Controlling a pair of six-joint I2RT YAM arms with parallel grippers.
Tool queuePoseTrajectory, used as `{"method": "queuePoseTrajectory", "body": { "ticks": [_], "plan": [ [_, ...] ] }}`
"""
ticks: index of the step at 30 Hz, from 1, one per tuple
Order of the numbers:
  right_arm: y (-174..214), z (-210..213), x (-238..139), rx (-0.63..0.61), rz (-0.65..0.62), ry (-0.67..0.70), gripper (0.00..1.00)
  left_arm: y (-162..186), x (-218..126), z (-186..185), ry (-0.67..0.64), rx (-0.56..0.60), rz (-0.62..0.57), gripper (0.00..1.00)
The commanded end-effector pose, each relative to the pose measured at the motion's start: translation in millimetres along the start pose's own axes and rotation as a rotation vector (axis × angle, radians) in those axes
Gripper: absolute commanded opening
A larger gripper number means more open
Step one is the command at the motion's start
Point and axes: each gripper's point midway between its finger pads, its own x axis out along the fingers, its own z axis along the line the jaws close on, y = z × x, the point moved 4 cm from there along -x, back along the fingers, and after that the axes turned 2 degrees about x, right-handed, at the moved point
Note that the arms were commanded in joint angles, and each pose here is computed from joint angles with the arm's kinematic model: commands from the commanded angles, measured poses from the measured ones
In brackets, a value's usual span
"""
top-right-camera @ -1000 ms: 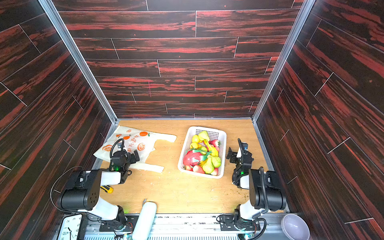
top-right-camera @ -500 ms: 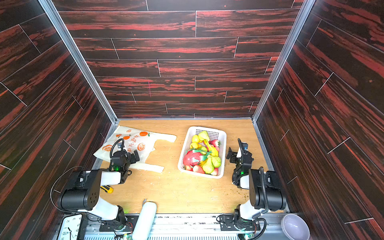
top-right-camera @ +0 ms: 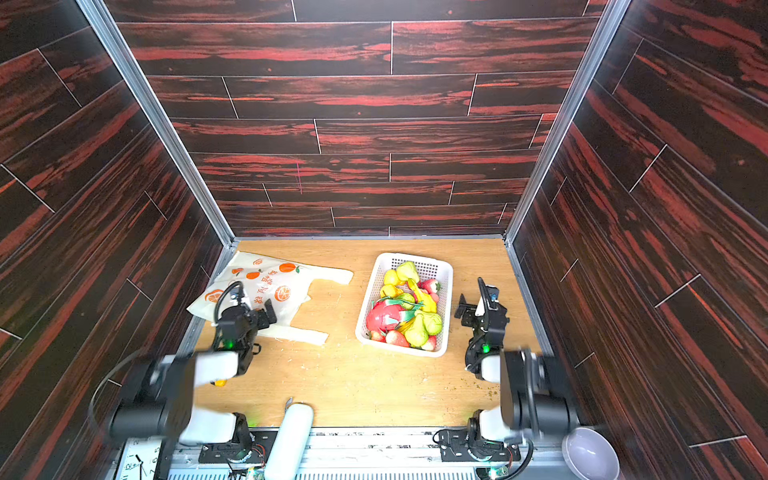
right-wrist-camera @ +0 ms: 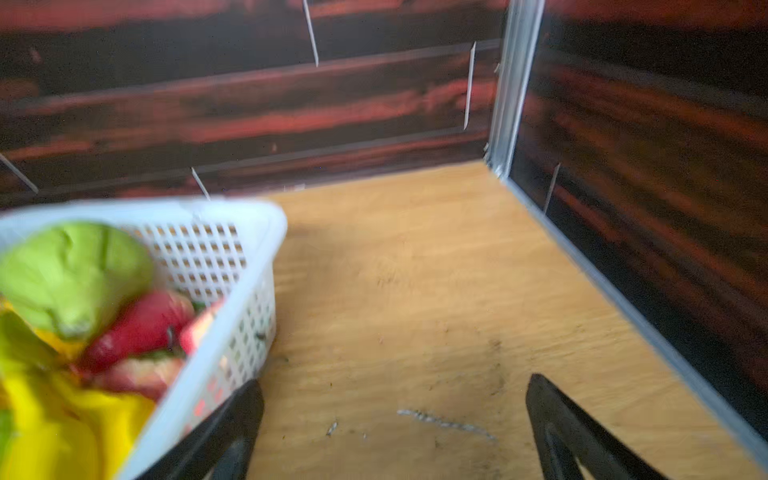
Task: Place the fake fruits into the plastic bag and tie a complex knot
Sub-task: 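Lift the bag handle with the left gripper while the right reaches toward the basket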
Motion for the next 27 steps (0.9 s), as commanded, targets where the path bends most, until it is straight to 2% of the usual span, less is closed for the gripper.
{"method": "queuePoseTrajectory", "body": {
  "ticks": [1, 3, 5, 11, 14, 18, 20, 27],
  "plan": [
    [-36.1, -3.5, -17.0, 0.090, -0.087, 0.027, 0.99, -37.9, -19.5, 5.9, -0.043, -0.043, 0.011, 0.97],
    [-55.3, 4.0, -22.9, 0.139, -0.110, -0.024, 0.99, -49.7, -27.5, 6.0, -0.046, -0.056, 0.038, 0.97],
    [-67.2, 11.5, -27.7, 0.191, -0.081, -0.067, 0.99, -53.4, -33.2, 1.7, -0.013, -0.051, 0.079, 0.97],
    [-102.1, 37.2, -55.3, 0.323, 0.009, -0.221, 0.99, -34.4, -32.4, -21.2, 0.101, -0.068, 0.253, 0.94],
    [-111.6, 56.6, -70.3, 0.401, 0.064, -0.360, 0.99, -23.1, -21.3, -43.6, 0.146, -0.022, 0.329, 0.93],
    [-114.8, 79.1, -89.7, 0.490, 0.126, -0.539, 0.99, -4.1, -2.0, -80.5, 0.197, 0.102, 0.499, 0.92],
    [-115.7, 82.9, -95.8, 0.500, 0.126, -0.575, 0.99, 3.5, 8.8, -92.1, 0.195, 0.142, 0.572, 0.91],
    [-115.6, 83.3, -105.1, 0.458, 0.126, -0.575, 0.99, 13.8, 45.4, -106.8, 0.153, 0.191, 0.685, 0.89]
  ]
}}
